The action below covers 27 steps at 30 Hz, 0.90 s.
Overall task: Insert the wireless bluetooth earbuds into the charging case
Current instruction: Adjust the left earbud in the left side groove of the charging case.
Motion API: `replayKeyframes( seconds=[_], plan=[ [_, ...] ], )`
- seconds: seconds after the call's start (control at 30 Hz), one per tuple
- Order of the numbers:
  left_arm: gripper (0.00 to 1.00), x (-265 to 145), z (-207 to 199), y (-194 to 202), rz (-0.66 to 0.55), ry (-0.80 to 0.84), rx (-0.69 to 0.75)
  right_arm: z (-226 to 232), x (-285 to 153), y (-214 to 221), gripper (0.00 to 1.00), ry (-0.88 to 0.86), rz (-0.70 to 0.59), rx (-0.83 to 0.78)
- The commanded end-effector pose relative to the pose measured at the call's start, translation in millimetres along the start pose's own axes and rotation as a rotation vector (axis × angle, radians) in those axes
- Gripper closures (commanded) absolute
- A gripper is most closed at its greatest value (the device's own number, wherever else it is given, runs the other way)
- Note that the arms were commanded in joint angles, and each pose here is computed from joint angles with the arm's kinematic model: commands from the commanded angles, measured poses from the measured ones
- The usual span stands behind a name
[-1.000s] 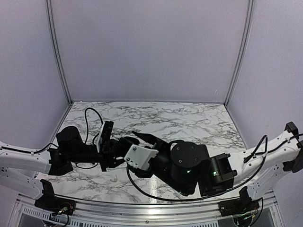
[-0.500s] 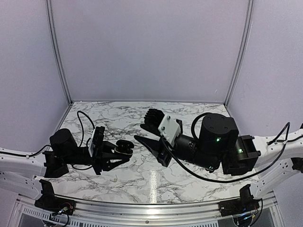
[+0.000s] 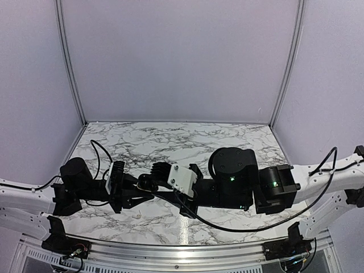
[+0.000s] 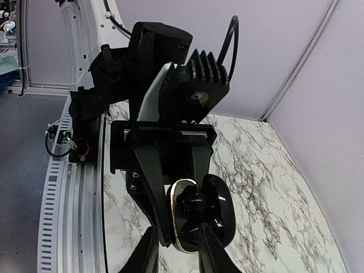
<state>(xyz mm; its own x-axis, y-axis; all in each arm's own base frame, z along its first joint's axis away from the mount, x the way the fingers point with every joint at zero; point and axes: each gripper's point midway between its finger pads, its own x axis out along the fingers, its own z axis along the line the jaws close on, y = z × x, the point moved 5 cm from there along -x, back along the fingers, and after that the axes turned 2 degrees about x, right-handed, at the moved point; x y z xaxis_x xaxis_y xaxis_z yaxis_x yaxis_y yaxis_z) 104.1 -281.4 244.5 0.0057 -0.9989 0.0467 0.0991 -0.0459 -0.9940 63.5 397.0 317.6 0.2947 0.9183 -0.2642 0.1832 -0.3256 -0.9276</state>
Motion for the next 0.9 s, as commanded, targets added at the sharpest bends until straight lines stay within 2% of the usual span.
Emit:
replayKeyframes(
  seconds=[0.0, 0.4, 0.87],
  plan=[
    [1.0, -1.0, -4.8, -6.4, -0.027, 0.025, 0.049, -0.2, 5.3, -12.6, 0.75, -0.009, 0.0, 0.004],
    [1.0, 1.7, -7.0, -1.9, -0.008, 0.036, 0.05, -6.1, 9.4, -12.3, 0.8, 0.045, 0.013, -0.01],
    [1.0, 6.7, -6.4, -0.7, 0.007, 0.035, 0.047, -3.2, 15.0, -9.8, 0.85, 0.031, 0.025, -0.018]
  ],
)
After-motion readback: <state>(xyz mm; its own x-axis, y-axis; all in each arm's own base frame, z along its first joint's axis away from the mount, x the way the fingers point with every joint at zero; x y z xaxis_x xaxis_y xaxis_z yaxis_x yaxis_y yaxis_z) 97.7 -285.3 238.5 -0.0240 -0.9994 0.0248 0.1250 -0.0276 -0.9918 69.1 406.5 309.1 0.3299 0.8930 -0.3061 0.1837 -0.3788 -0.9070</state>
